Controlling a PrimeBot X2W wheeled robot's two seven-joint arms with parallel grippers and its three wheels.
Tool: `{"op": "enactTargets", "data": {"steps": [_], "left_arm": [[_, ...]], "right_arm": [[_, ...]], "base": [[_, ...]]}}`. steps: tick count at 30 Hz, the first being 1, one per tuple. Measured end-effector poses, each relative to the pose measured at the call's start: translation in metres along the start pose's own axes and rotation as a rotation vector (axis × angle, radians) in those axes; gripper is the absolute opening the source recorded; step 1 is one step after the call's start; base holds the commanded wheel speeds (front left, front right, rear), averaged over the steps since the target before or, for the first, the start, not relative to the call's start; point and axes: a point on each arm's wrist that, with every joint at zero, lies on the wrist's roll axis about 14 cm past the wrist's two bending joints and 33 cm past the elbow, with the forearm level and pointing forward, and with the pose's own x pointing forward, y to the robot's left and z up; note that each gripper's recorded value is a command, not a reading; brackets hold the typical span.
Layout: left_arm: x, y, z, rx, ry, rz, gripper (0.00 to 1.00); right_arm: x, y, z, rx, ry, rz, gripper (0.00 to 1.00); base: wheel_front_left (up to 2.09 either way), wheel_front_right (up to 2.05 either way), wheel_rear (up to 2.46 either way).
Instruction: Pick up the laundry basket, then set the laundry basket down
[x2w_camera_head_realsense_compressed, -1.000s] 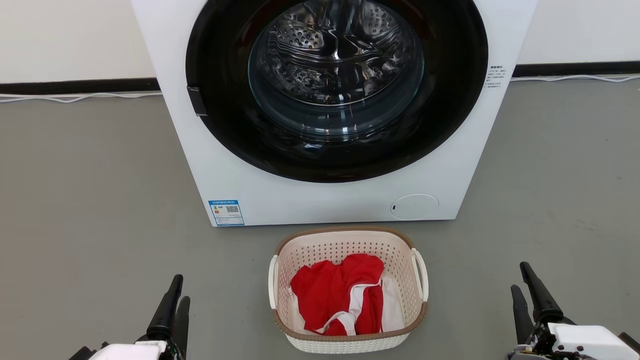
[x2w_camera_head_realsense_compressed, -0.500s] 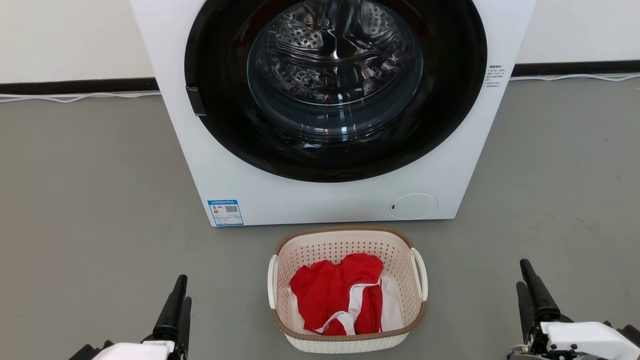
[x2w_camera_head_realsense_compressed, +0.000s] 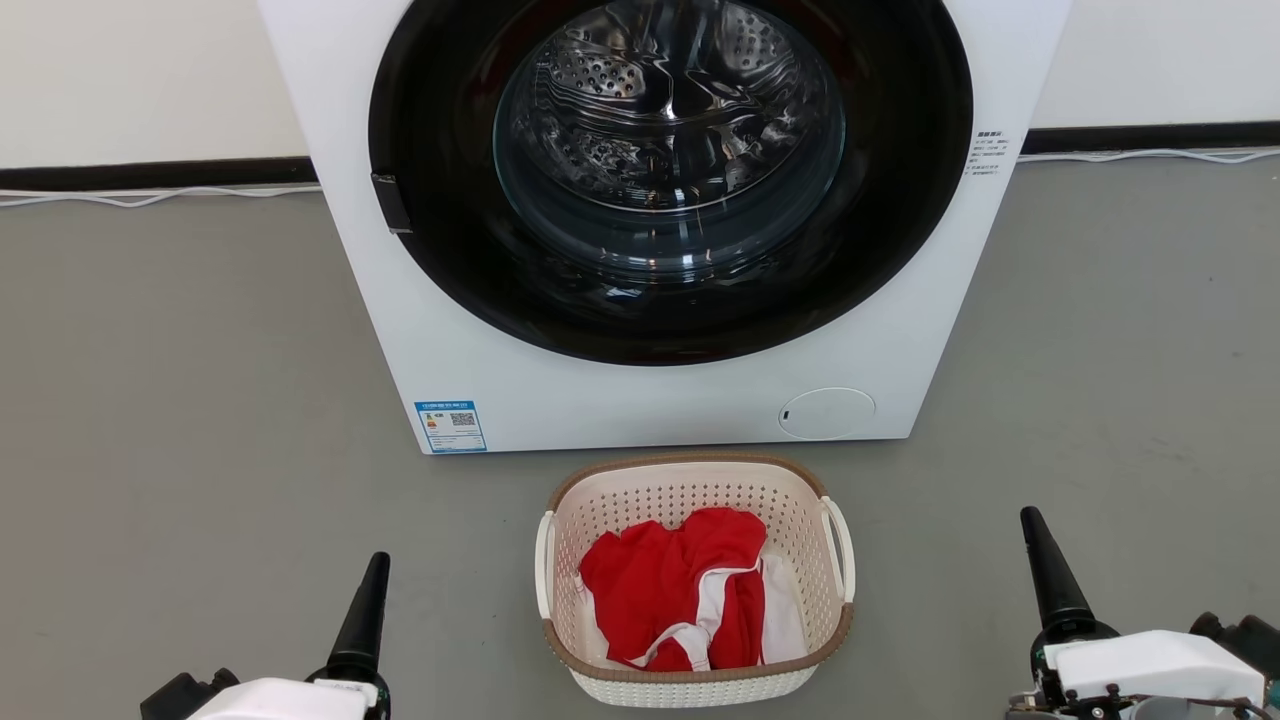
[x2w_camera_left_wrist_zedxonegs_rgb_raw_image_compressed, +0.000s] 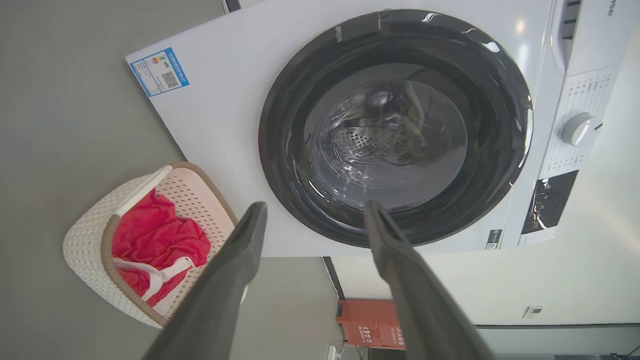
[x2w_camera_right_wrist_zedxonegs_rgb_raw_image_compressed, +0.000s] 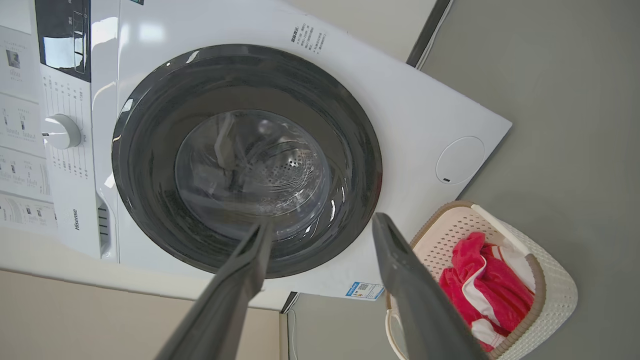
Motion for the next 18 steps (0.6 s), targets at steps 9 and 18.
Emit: {"op": "enactTargets", "data": {"steps": [9, 18], "left_arm": [[0.0002, 0.0004, -0.0017, 0.145, 0.001, 0.008, 1.00], [0.0001, -0.0010, -0.0038, 0.290, 0.000, 0.003, 1.00]], "right_arm": [[0.0003, 0.0043, -0.0015, -0.168, 0.006, 0.015, 1.00], [0.0003, 0.0099, -0.0006, -0.332, 0.003, 0.039, 1.00]], "base": [[0.00, 0.00, 0.00], [0.00, 0.00, 0.00]]}}
